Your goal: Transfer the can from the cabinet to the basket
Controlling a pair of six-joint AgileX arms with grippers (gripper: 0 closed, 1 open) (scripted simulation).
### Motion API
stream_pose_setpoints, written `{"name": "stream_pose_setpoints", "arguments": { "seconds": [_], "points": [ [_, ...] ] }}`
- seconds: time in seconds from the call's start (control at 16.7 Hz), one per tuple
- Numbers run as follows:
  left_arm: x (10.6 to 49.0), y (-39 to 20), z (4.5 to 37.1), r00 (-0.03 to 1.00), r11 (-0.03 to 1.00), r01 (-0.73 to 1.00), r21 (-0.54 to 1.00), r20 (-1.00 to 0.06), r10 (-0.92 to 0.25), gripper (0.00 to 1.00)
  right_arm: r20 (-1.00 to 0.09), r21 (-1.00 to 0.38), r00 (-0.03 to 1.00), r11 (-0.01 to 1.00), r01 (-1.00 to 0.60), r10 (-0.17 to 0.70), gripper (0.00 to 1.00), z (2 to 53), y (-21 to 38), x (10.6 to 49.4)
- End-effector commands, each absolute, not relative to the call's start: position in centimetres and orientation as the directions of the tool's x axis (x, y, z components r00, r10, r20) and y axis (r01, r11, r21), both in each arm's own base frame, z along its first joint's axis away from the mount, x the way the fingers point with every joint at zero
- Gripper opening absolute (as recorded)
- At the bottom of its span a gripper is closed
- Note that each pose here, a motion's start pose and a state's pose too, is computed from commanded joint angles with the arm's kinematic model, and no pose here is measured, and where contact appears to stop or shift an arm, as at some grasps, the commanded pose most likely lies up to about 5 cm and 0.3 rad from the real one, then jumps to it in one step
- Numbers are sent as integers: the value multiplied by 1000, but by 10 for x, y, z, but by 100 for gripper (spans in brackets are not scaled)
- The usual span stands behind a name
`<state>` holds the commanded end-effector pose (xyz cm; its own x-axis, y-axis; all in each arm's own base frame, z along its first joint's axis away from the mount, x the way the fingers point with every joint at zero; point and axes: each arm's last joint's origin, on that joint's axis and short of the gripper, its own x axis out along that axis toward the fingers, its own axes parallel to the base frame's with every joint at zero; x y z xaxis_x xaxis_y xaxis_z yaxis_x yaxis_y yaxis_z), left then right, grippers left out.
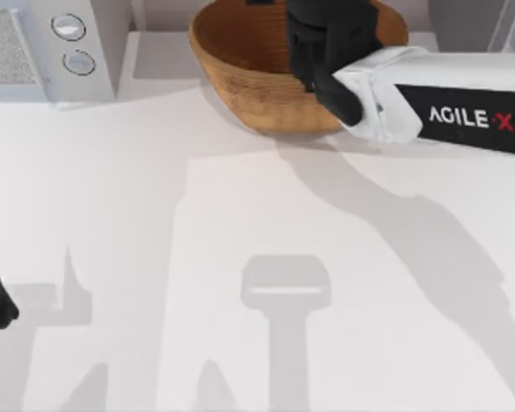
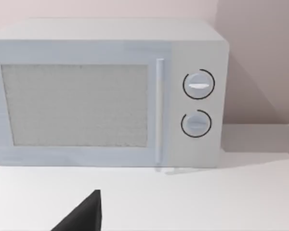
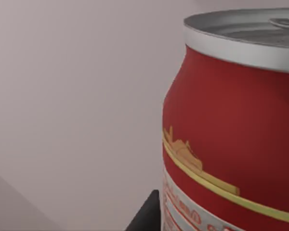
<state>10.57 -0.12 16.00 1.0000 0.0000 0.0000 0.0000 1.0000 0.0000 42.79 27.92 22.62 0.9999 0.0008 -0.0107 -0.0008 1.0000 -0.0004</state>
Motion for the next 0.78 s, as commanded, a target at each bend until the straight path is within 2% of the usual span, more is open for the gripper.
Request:
{"name": "stream_pose_setpoints", "arguments": {
  "seconds": [0.6,0.78],
  "points": [
    [106,-1,160,1000,1000,0,0,0,0,100,1,6,1000,1000,-2,2,0,221,281,449],
    [106,-1,160,1000,1000,0,0,0,0,100,1,6,1000,1000,-2,2,23,221,281,449]
  ]
}}
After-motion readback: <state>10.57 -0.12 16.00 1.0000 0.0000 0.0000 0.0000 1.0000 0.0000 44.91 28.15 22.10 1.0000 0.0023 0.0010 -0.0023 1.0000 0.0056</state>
